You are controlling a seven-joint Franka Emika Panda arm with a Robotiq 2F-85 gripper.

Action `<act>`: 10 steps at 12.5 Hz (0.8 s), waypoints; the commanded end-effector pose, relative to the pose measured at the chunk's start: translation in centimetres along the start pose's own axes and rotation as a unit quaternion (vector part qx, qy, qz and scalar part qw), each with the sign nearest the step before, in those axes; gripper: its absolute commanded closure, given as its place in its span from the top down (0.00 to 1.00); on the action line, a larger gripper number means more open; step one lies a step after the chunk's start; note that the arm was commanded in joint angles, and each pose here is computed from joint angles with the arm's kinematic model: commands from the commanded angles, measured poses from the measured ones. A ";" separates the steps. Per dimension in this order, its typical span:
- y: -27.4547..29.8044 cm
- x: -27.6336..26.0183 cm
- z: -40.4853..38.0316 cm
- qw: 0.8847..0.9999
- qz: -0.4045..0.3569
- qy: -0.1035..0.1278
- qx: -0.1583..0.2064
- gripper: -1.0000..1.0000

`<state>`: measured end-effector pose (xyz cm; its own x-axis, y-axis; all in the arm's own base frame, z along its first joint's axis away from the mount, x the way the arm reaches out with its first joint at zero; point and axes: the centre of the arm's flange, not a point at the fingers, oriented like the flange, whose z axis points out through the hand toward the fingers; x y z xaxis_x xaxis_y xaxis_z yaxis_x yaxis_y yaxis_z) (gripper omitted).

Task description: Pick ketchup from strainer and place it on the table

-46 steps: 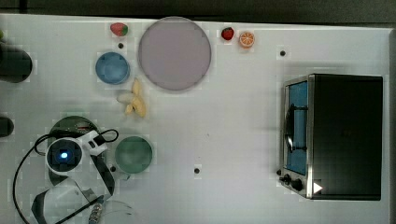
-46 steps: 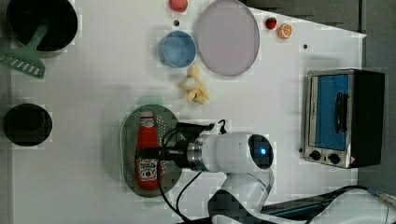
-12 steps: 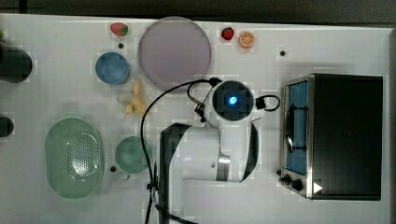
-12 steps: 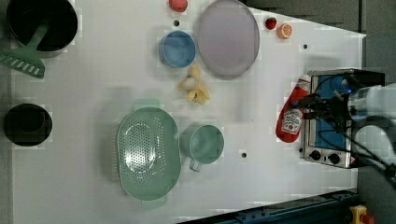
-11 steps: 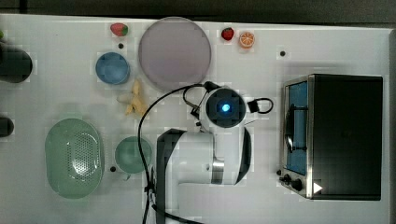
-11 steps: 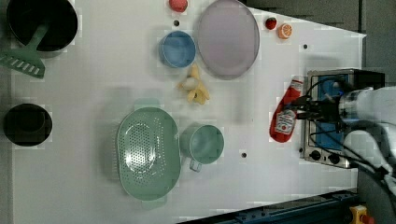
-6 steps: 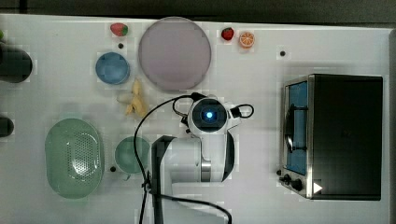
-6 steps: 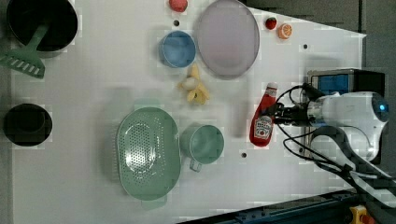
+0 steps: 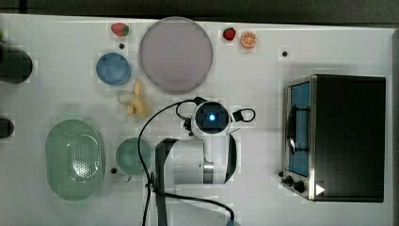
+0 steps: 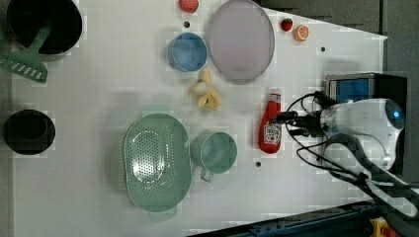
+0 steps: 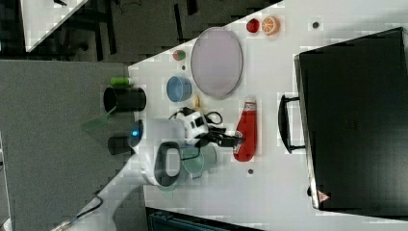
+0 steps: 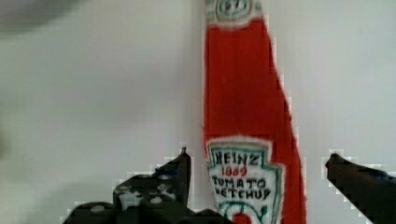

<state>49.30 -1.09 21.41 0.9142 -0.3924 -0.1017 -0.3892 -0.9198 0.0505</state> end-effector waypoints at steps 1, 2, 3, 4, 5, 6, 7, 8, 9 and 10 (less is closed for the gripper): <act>-1.1 3.0 -14.0 0.994 0.029 0.095 0.039 1.00; -1.4 3.1 -17.2 0.993 0.065 0.090 0.040 1.00; -1.7 3.0 -20.3 0.991 0.102 0.078 0.036 1.00; -1.9 2.7 -23.3 0.989 0.134 0.062 0.029 1.00; -2.2 2.4 -26.2 0.986 0.156 0.047 0.020 1.00; -2.5 2.3 -29.0 0.985 0.170 0.039 0.015 1.00; -2.7 2.1 -31.5 0.983 0.182 0.036 0.014 1.00; -2.7 2.0 -33.5 0.981 0.192 0.033 0.013 1.00; -2.8 1.8 -35.1 0.981 0.192 0.033 0.013 1.00; -2.7 1.7 -36.4 0.981 0.192 0.035 0.015 1.00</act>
<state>55.77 1.13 59.49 0.7617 -0.6464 0.0437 -0.6471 -0.7624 0.0014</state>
